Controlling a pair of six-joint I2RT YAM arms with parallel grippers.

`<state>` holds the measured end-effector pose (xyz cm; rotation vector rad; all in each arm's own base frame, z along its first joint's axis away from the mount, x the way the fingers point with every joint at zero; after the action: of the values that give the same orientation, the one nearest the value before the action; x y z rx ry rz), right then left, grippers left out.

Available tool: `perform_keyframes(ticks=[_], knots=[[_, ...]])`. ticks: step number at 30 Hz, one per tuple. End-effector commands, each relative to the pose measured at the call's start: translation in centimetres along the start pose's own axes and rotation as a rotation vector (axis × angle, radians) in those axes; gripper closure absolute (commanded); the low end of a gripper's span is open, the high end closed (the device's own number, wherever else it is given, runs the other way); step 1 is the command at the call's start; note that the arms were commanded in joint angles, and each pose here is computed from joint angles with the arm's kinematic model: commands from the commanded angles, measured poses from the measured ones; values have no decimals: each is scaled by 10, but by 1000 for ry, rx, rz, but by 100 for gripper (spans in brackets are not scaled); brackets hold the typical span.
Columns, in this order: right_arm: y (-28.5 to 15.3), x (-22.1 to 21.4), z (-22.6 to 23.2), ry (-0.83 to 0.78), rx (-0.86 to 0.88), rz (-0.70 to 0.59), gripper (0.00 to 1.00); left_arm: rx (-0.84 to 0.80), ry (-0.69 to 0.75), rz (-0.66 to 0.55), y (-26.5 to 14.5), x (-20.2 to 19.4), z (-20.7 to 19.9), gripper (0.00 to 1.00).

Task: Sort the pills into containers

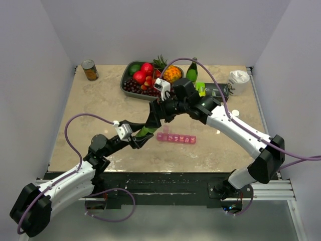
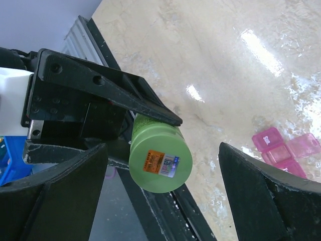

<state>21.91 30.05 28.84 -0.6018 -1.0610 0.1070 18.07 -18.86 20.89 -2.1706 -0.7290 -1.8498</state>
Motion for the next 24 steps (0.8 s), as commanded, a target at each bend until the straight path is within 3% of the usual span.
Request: perform_keyframes(ticks=[1, 7, 15, 16, 19, 21, 22, 23, 24], knots=[[1, 2, 8, 6, 39, -26, 7, 17, 85, -111, 5, 31, 0, 100], [7, -2, 9, -19, 55, -13, 19, 55, 72, -124, 4, 32, 4, 100], [10, 6, 12, -126, 118, -43, 57, -1, 68, -91, 3, 26, -3, 100], [11, 6, 13, -139, 134, -44, 66, -8, 69, -87, 3, 25, -4, 100], [8, 3, 23, -264, 258, -28, 85, -65, 74, -78, 2, 26, -11, 100], [3, 4, 32, -525, 417, -46, 89, -122, 75, -66, 2, 27, -18, 100], [-3, -10, 34, -571, 472, 16, 91, -141, 74, -66, 2, 29, -21, 100], [-1, -11, 29, -745, 512, -6, 94, -180, 71, -56, 2, 28, -25, 100], [-7, -7, 36, -822, 576, -39, 95, -198, 61, -54, 3, 30, -28, 100]])
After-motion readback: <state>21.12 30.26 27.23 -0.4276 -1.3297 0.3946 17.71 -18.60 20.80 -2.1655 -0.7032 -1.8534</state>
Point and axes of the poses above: each gripper's point midway between its finger pads, its own y axis out along the fingers, its own z axis along the line the jaws close on, x = y × z, the point moved 6 cm from there along -y, back along the fingers, and after that the axes turned 14 degrees about -y, right-handed, at the moved point
